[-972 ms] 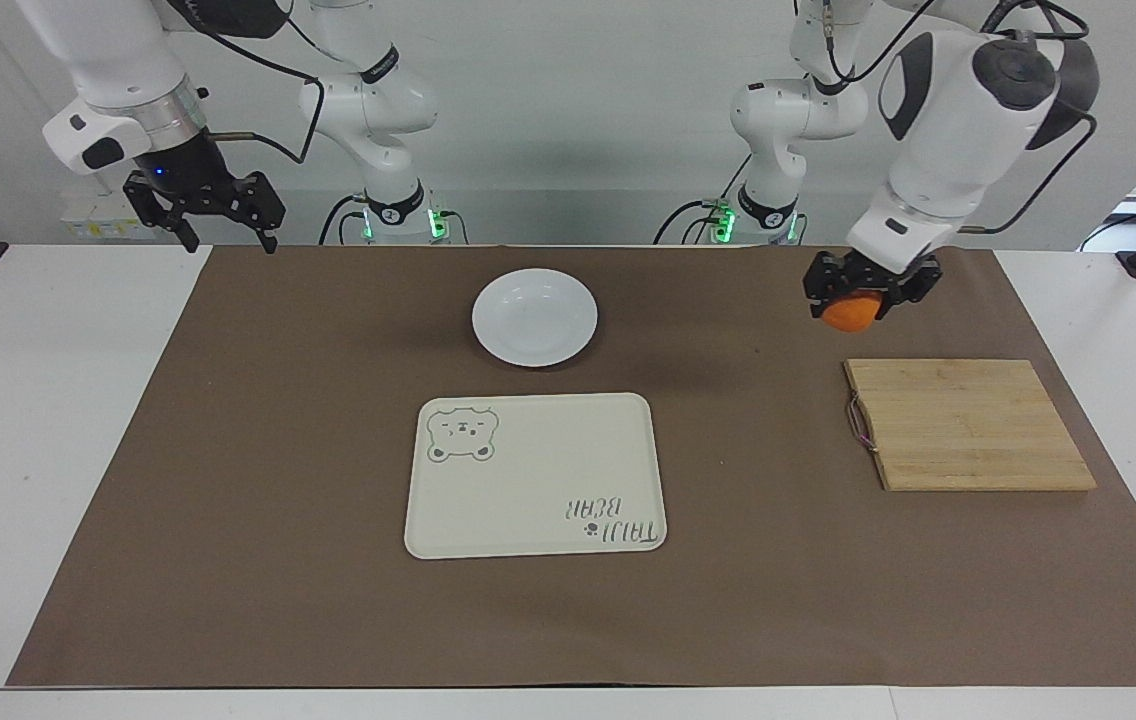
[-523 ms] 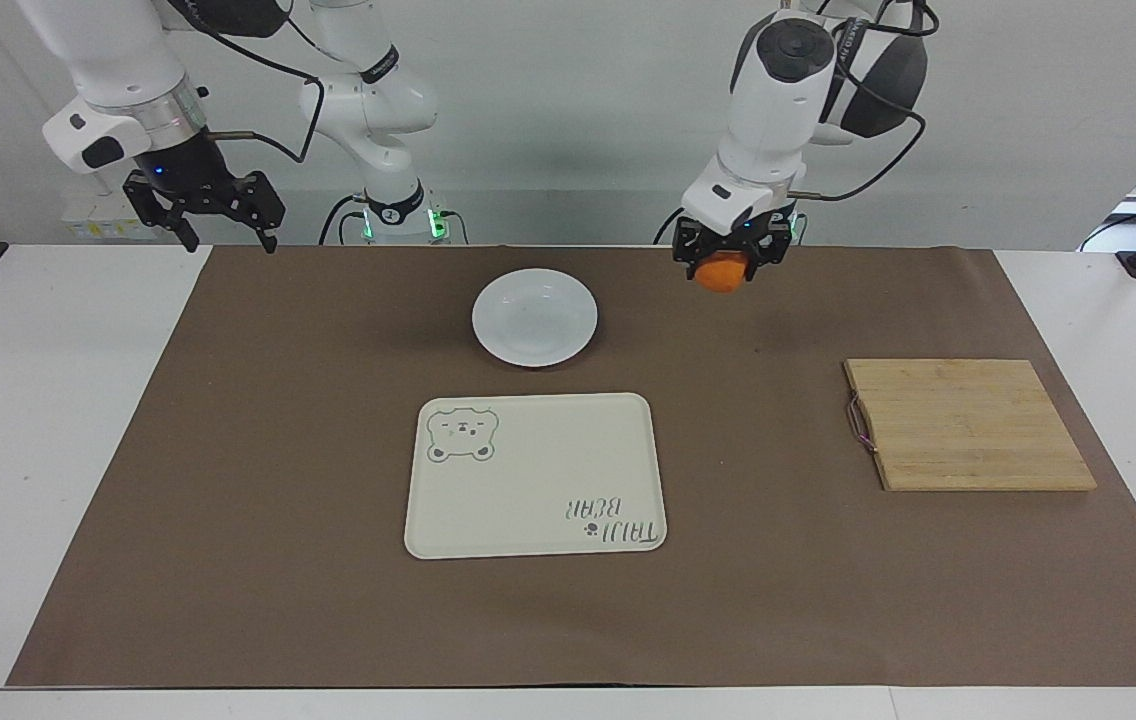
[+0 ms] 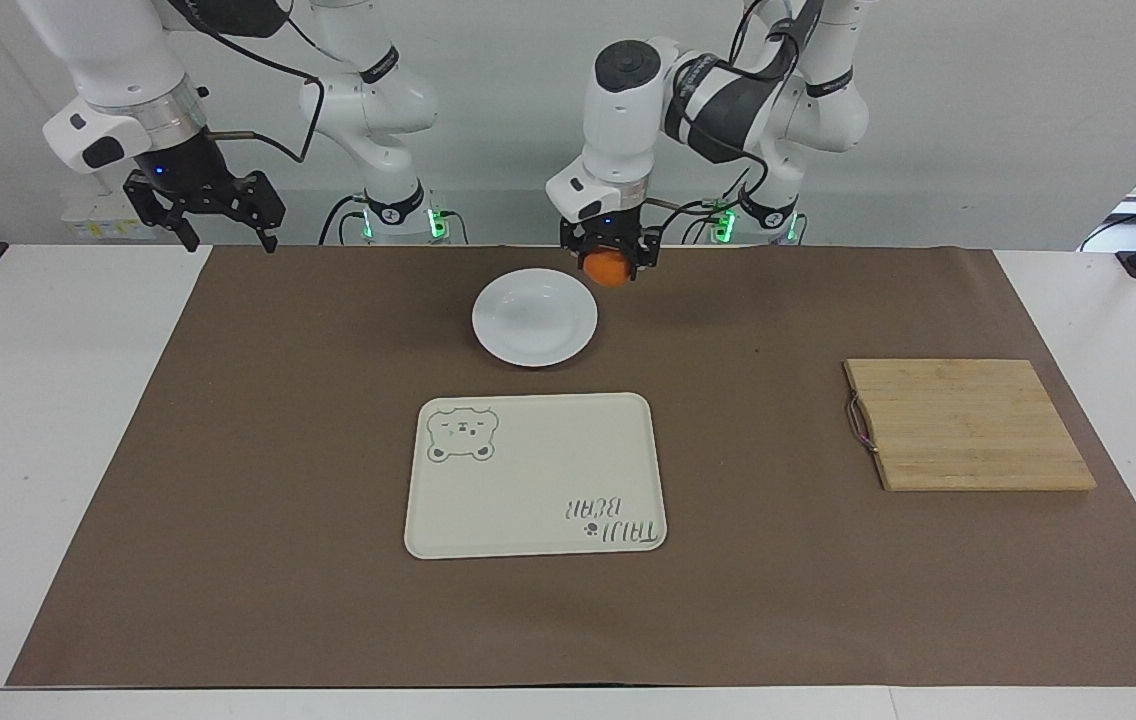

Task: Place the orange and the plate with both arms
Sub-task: 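Carry the orange with the left gripper and set it on the white plate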

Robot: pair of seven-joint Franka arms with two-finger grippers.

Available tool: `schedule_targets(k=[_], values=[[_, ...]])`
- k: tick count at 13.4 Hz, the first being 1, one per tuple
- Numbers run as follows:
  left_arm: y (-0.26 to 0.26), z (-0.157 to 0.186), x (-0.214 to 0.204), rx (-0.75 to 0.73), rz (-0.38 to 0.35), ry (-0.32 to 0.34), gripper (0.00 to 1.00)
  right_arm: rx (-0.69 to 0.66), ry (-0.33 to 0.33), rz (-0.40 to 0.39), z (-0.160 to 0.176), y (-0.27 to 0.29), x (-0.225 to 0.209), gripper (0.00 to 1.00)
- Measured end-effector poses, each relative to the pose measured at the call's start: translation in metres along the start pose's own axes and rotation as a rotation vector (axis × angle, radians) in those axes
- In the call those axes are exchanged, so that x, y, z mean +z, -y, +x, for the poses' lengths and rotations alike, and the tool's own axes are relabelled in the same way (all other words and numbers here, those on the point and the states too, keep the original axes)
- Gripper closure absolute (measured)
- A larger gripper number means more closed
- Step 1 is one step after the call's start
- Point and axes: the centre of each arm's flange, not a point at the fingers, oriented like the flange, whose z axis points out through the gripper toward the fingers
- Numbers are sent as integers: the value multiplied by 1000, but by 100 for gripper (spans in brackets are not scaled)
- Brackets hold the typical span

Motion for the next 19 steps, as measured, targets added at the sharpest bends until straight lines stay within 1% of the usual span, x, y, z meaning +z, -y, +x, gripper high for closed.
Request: schedule_targets(k=[2,6,11,15,18,19], values=[[-16,2,18,25,-9,-8,17,0,1,0,0,0,0,0],[-29,-4,50,50,-26,-41,17,0,4,0,0,0,2,0],[-54,-9,94,91,-45,-62,17,0,4,0,-1,0,2,0],[-71,-12,123,118,-50,-56,17,0,4,1,-1,0,2,0],[-87,-15,149,141,-62,-63,17,0,5,1,-1,0,2,0],[-88,-15,153,142,-63,-61,15,0,5,1,-1,0,2,0]])
